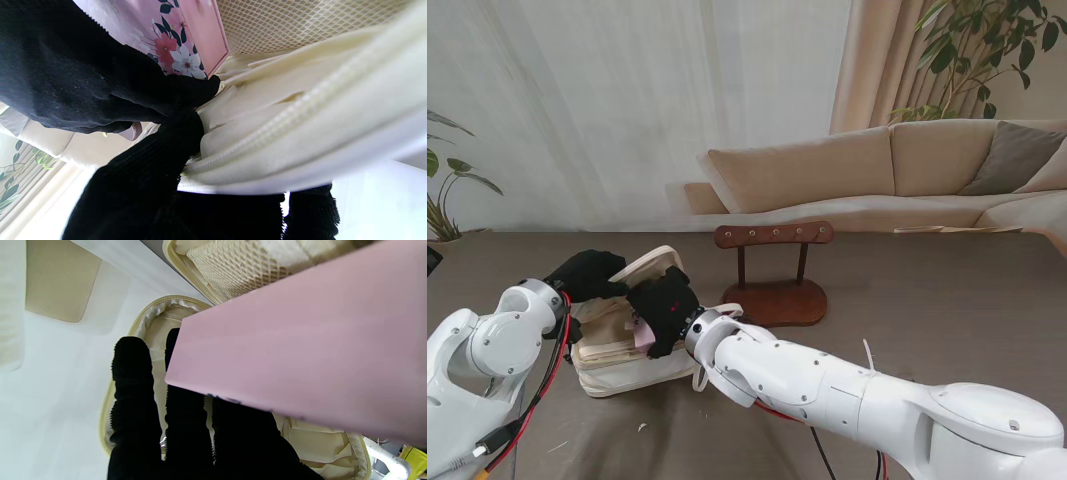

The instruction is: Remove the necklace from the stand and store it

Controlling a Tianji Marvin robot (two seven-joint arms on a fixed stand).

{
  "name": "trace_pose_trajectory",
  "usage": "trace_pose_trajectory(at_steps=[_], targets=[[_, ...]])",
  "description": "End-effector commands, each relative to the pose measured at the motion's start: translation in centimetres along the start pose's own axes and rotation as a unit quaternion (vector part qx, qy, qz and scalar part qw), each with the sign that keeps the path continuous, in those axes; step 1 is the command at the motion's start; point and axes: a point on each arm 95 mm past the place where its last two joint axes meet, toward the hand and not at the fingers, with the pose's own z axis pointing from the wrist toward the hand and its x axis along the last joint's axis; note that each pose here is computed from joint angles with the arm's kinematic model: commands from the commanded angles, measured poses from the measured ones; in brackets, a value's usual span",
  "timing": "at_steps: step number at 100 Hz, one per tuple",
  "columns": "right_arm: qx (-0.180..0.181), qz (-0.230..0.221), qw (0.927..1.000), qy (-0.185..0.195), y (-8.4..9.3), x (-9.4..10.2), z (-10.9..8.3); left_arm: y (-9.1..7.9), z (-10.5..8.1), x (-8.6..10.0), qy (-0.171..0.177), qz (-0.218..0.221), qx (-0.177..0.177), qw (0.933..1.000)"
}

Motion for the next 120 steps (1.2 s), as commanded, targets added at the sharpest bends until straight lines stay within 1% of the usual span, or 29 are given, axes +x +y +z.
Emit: trace_pose_trajectory(at_steps=[1,27,65,94,120], targets=[[0.005,0.002,1.0,0.003,0.08,0.41,0.06,0.41,-0.1,0.07,0.0,-0.004,-0.014,0.9999],[0.024,0.013,0.9995,0.013,0.19,0.32,-0.12,0.26,-0.1,0.03,0.001,-0.006,-0.02,0.9998],[0.043,0.03,0.9986,0.009,0.06,0.53,-0.37,0.3,0.01,0.16,0.0,-0.01,-0.033,0.9994],[0.046,0.041,0.9981,0.008,-0.04,0.61,-0.37,0.11,0.01,0.1,0.001,-0.008,-0.038,0.9993],[0.042,0.042,0.9982,0.006,-0.06,0.65,-0.32,0.19,0.01,0.09,0.001,-0.008,-0.039,0.9992]])
